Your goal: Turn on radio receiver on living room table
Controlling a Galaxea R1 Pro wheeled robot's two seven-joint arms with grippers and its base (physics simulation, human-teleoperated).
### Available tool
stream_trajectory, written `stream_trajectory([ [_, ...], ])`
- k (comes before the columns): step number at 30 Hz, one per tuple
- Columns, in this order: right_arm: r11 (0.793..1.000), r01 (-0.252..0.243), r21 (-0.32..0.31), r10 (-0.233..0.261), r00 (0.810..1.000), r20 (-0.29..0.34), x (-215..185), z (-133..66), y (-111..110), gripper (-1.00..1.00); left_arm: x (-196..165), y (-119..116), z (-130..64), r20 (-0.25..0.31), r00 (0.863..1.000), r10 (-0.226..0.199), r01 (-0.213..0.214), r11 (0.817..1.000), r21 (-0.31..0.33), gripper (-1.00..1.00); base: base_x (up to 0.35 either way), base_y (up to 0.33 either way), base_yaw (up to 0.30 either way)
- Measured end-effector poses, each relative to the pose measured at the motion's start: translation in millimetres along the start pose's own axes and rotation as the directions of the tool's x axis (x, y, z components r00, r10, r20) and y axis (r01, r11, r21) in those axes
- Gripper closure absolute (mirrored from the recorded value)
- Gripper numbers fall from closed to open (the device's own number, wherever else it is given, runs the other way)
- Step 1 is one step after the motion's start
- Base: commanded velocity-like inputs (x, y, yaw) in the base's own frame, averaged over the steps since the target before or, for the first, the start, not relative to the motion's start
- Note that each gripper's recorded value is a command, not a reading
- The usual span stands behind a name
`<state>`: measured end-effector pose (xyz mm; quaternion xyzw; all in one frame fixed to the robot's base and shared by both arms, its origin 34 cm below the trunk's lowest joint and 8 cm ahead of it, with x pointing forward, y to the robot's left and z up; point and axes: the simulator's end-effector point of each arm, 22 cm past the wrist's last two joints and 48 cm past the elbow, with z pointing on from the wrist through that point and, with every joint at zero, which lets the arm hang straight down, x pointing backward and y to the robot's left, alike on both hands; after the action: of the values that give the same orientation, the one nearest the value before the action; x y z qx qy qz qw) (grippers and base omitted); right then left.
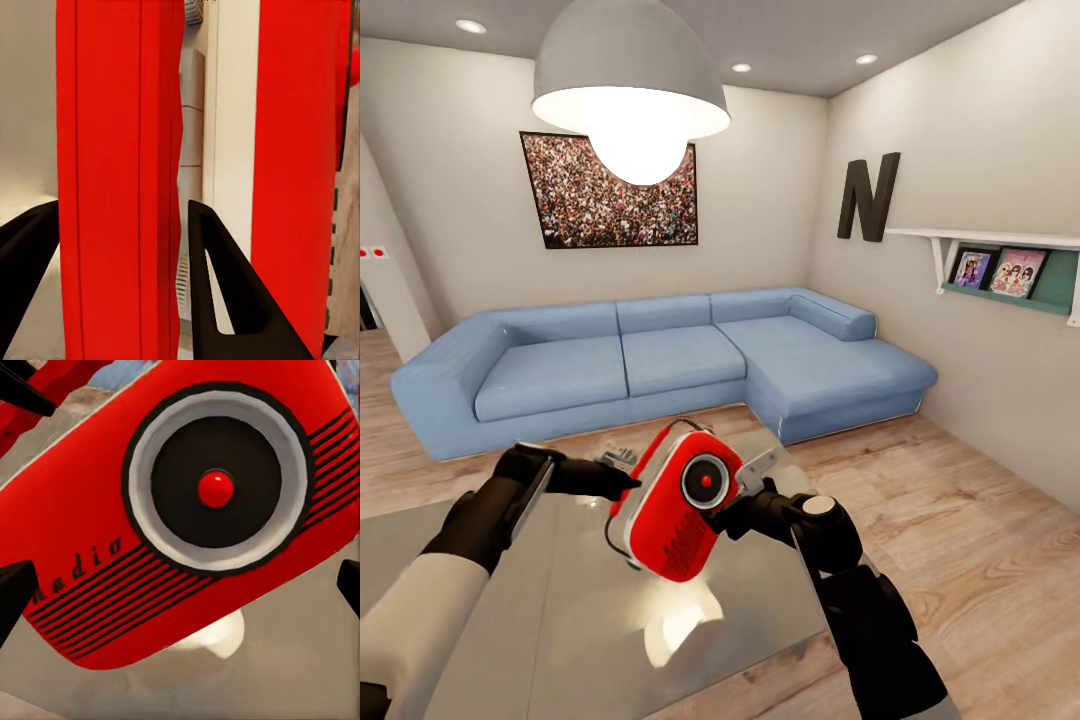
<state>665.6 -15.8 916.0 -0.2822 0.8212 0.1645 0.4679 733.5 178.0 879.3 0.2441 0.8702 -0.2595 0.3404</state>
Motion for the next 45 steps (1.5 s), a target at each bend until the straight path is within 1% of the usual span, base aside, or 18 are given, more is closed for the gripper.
stream_trajectory([
  [2, 1.000, 0.002, 0.003, -0.002, 1.000, 0.002, -1.2, -0.2, -1.0, -1.00, 14.5, -2.7, 4.5, -0.026, 1.000, -0.003, 0.003, 1.000, 0.009, 1.00, 0.000, 0.000, 0.000],
  [4, 1.000, 0.004, 0.005, -0.004, 1.000, 0.005, -3.6, -0.4, -1.9, -1.00, 18.9, -2.4, 5.5, -0.032, 0.999, 0.003, -0.002, 1.000, 0.007, 1.00, 0.000, 0.000, 0.000],
  [5, 1.000, 0.006, 0.007, -0.006, 1.000, 0.008, -5.2, -0.6, -2.5, -1.00, 21.0, -3.3, 6.1, -0.035, 0.999, -0.002, 0.002, 1.000, 0.011, 1.00, 0.000, 0.000, 0.000],
  [8, 1.000, 0.009, 0.010, -0.009, 1.000, 0.012, -9.0, -1.0, -4.0, -1.00, 32.6, 6.6, 2.4, -0.059, 0.998, 0.004, -0.004, 1.000, -0.011, 1.00, 0.000, 0.000, 0.000],
  [9, 1.000, 0.010, 0.010, -0.010, 1.000, 0.013, -9.8, -1.0, -4.3, -1.00, 45.6, 4.7, 5.2, -0.094, 0.996, 0.006, -0.007, 1.000, -0.006, 1.00, 0.000, 0.000, 0.000],
  [10, 1.000, 0.010, 0.010, -0.010, 1.000, 0.014, -10.0, -1.0, -4.4, -1.00, 49.1, 7.0, 5.6, -0.103, 0.994, 0.021, -0.023, 1.000, -0.015, 1.00, 0.000, 0.000, 0.000],
  [15, 1.000, 0.010, 0.010, -0.010, 1.000, 0.014, -10.3, -1.1, -4.2, -1.00, 53.9, 5.7, 5.7, -0.112, 0.993, 0.023, -0.024, 1.000, -0.011, 1.00, 0.000, 0.000, 0.000],
  [21, 1.000, 0.014, 0.002, -0.014, 1.000, 0.012, -10.1, -0.3, -0.7, -1.00, 51.1, 4.9, 4.7, -0.105, 0.994, 0.023, -0.024, 1.000, -0.010, 1.00, 0.000, 0.000, 0.000],
  [22, 1.000, 0.020, -0.004, -0.020, 1.000, 0.011, -10.4, 0.3, 2.8, -1.00, 50.0, 5.0, 4.2, -0.102, 0.995, 0.025, -0.026, 1.000, -0.010, 1.00, 0.000, 0.000, 0.000],
  [23, 0.999, 0.041, -0.022, -0.040, 0.999, 0.009, -11.0, 2.2, 13.4, -1.00, 45.0, 4.1, 2.5, -0.091, 0.995, 0.034, -0.036, 0.999, -0.012, 1.00, 0.000, 0.000, 0.000],
  [24, 0.999, 0.047, -0.027, -0.047, 0.999, 0.007, -10.8, 2.8, 16.3, -1.00, 42.2, 2.1, 1.6, -0.084, 0.996, 0.032, -0.033, 0.999, -0.007, 1.00, 0.000, 0.000, 0.000],
  [26, 0.998, 0.050, -0.032, -0.050, 0.999, 0.001, -8.8, 4.3, 18.8, -1.00, 38.7, 2.0, -0.2, -0.077, 0.996, 0.040, -0.041, 0.999, -0.011, 1.00, 0.000, 0.000, 0.000],
  [27, 0.998, 0.050, -0.037, -0.050, 0.999, -0.007, -6.1, 5.9, 20.4, -1.00, 32.7, 4.2, -4.0, -0.059, 0.997, 0.042, -0.043, 0.999, -0.018, 1.00, 0.000, 0.000, 0.000],
  [29, 0.998, 0.050, -0.040, -0.051, 0.999, -0.013, -3.7, 7.3, 21.7, -1.00, 24.0, 7.1, -10.2, -0.029, 0.999, 0.029, -0.030, 0.999, -0.023, 1.00, 0.000, 0.000, 0.000],
  [30, 0.998, 0.049, -0.045, -0.050, 0.999, -0.022, -0.3, 9.3, 22.7, -1.00, 13.0, 13.8, -20.0, 0.014, 1.000, 0.005, -0.005, 0.999, -0.032, 1.00, 0.000, 0.000, 0.000],
  [31, 0.998, 0.049, -0.045, -0.050, 0.998, -0.023, 0.1, 9.4, 22.9, -1.00, 9.4, 16.4, -23.1, 0.030, 1.000, 0.006, -0.005, 0.999, -0.036, 1.00, 0.000, 0.000, 0.000],
  [35, 0.998, 0.046, -0.048, -0.047, 0.999, -0.027, 1.9, 10.3, 23.1, -1.00, 7.5, 20.1, -27.0, 0.040, 0.999, -0.007, 0.009, 0.999, -0.042, 1.00, 0.000, 0.000, 0.000],
  [45, 0.998, 0.049, -0.044, -0.050, 0.998, -0.027, 2.0, 10.6, 22.2, -1.00, 10.1, 20.4, -25.8, 0.032, 0.999, -0.007, 0.008, 0.999, -0.042, 1.00, 0.000, 0.000, 0.000],
])
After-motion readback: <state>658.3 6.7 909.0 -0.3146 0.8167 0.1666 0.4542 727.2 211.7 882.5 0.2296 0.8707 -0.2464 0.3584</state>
